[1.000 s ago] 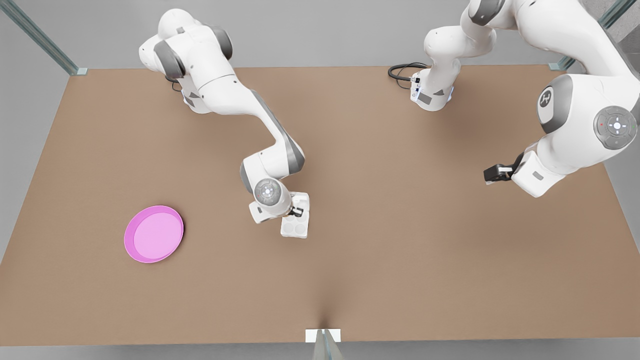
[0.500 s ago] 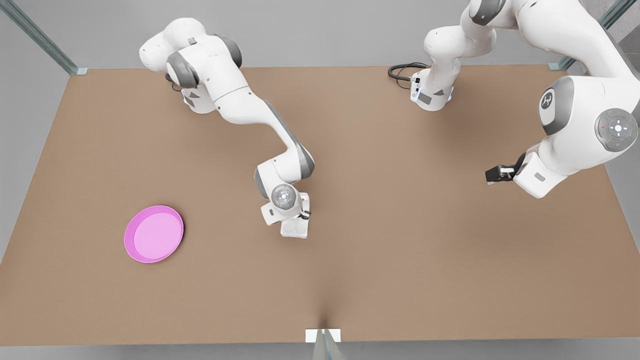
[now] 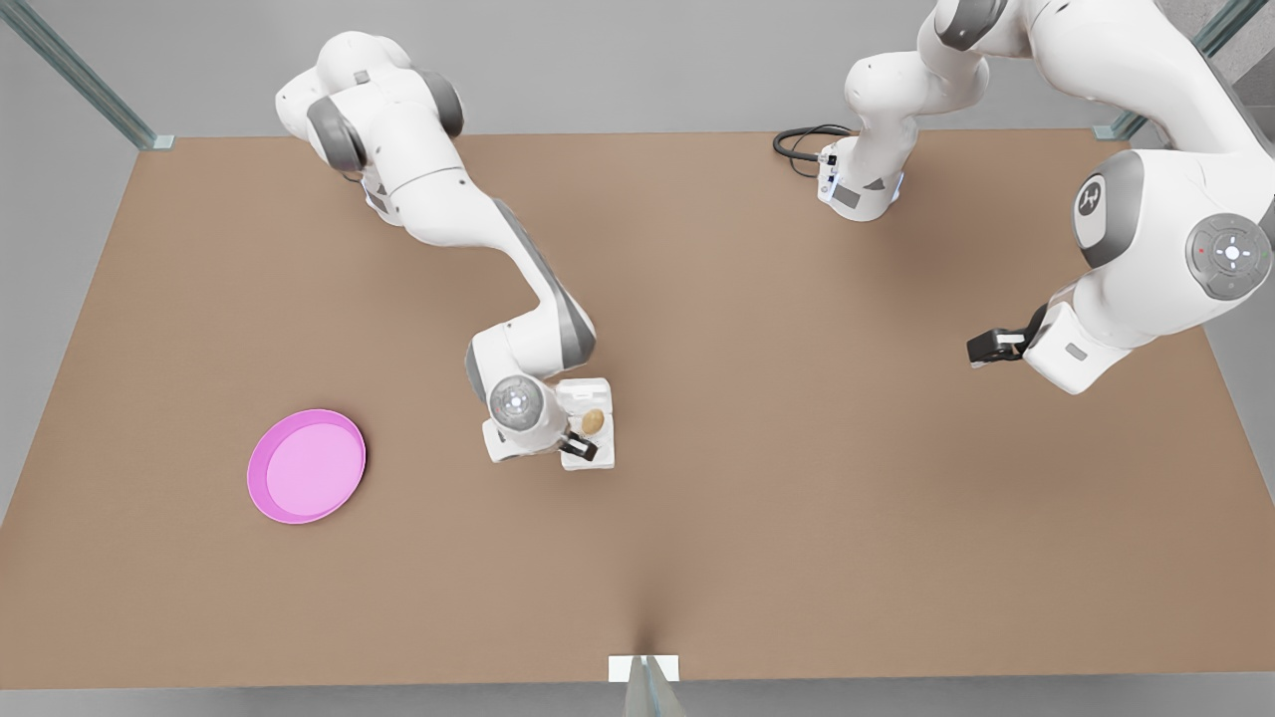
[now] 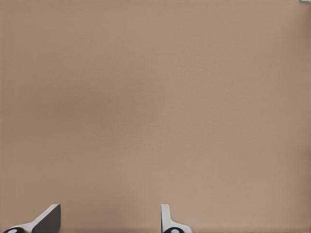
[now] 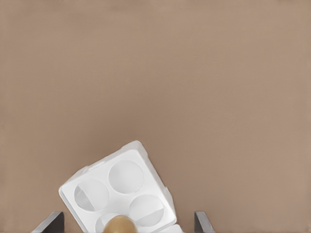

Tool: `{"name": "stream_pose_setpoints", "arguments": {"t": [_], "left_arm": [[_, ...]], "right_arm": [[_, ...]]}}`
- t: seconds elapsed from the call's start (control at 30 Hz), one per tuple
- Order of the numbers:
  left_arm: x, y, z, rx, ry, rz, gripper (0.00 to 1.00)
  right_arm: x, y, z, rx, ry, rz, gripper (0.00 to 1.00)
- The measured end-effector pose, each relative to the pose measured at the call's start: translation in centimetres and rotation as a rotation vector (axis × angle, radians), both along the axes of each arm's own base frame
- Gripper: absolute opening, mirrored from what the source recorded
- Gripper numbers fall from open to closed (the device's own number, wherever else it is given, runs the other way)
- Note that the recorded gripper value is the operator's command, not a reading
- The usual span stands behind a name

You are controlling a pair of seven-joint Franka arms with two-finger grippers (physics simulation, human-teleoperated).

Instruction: Pack egg into the box and close the box lid

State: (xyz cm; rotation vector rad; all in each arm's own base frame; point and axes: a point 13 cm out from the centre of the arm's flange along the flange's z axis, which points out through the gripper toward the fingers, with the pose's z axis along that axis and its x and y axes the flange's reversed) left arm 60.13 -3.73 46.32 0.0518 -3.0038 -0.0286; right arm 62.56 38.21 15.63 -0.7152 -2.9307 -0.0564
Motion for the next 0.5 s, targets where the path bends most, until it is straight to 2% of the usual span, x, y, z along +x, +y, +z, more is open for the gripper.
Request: {"name": "stream_pose_setpoints", "arguments": {"t": [0.1,0.2,0.33,0.37,0.5], "left_arm": [[-0.1,-0.5,-0.4,-0.001,0.008,-0.006,1.0],[-0.1,-0.6,-0.5,0.0,0.009,-0.006,1.0],[-0.6,-5.0,-1.3,0.004,0.023,-0.062,1.0],[-1.7,-10.1,-2.0,0.009,0.034,-0.131,1.0],[-10.5,-30.8,-7.3,0.005,0.071,-0.383,1.0]], "right_arm": [[3.8,-7.4,3.8,0.012,-0.002,-0.085,1.0],[6.5,-22.0,9.0,-0.028,0.011,-0.17,1.0],[4.3,-41.1,15.2,-0.082,0.036,-0.225,1.0],[3.6,-43.6,16.7,-0.084,0.032,-0.213,1.0],[1.9,-44.9,23.0,-0.051,-0.015,-0.073,1.0]]}}
